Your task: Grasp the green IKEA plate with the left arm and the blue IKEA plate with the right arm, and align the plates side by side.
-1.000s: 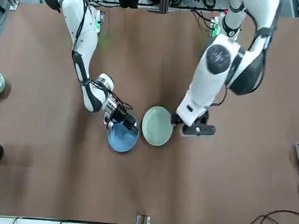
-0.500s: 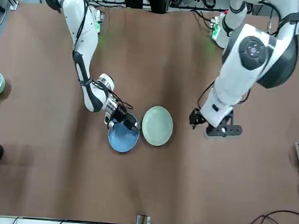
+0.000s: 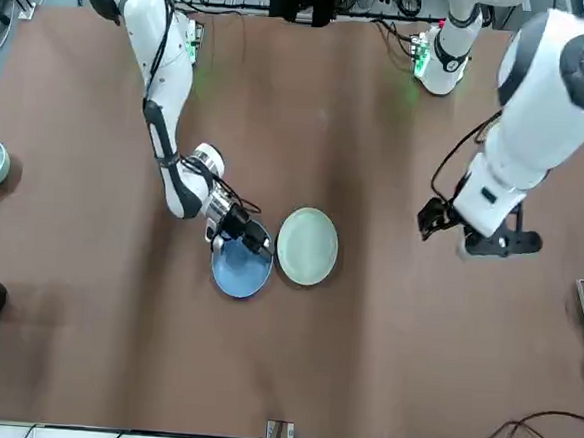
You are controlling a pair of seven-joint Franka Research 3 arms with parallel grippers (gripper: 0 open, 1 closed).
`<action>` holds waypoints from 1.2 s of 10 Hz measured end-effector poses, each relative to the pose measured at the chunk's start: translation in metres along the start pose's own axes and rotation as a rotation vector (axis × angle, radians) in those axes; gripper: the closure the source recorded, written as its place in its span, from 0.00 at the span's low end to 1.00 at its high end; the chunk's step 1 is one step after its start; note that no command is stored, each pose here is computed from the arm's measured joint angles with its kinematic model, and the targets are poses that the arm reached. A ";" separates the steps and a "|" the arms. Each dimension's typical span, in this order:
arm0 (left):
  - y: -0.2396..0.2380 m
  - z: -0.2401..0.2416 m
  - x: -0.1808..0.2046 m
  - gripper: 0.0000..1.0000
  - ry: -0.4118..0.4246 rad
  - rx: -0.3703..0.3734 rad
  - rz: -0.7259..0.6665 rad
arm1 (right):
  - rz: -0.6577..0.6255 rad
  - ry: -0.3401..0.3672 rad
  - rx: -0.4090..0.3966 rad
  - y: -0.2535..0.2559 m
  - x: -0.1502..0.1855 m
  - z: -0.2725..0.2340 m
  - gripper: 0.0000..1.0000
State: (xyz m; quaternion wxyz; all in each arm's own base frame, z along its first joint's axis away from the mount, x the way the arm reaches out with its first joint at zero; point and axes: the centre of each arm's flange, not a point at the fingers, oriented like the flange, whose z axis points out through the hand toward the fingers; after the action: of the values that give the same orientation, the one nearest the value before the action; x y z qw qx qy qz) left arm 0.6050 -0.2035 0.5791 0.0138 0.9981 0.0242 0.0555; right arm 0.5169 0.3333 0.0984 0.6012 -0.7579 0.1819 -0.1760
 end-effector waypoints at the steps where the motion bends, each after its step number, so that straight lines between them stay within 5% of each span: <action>1: -0.010 -0.008 -0.007 0.00 0.006 0.009 0.028 | -0.001 -0.008 0.001 -0.001 -0.006 0.003 0.04; 7: -0.126 -0.042 -0.039 0.00 -0.035 -0.012 0.157 | -0.045 -0.013 -0.030 -0.004 0.006 0.001 0.03; 12: -0.155 -0.044 -0.057 0.00 -0.044 -0.011 0.186 | -0.479 0.033 -0.421 -0.096 0.139 -0.039 0.00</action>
State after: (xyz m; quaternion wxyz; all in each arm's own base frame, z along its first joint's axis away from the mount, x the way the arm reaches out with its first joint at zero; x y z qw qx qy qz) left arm 0.5361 -0.0505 0.6117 0.0145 0.9969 -0.0691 0.0346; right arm 0.6249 0.2526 0.2070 0.3695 -0.8840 0.0406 -0.2834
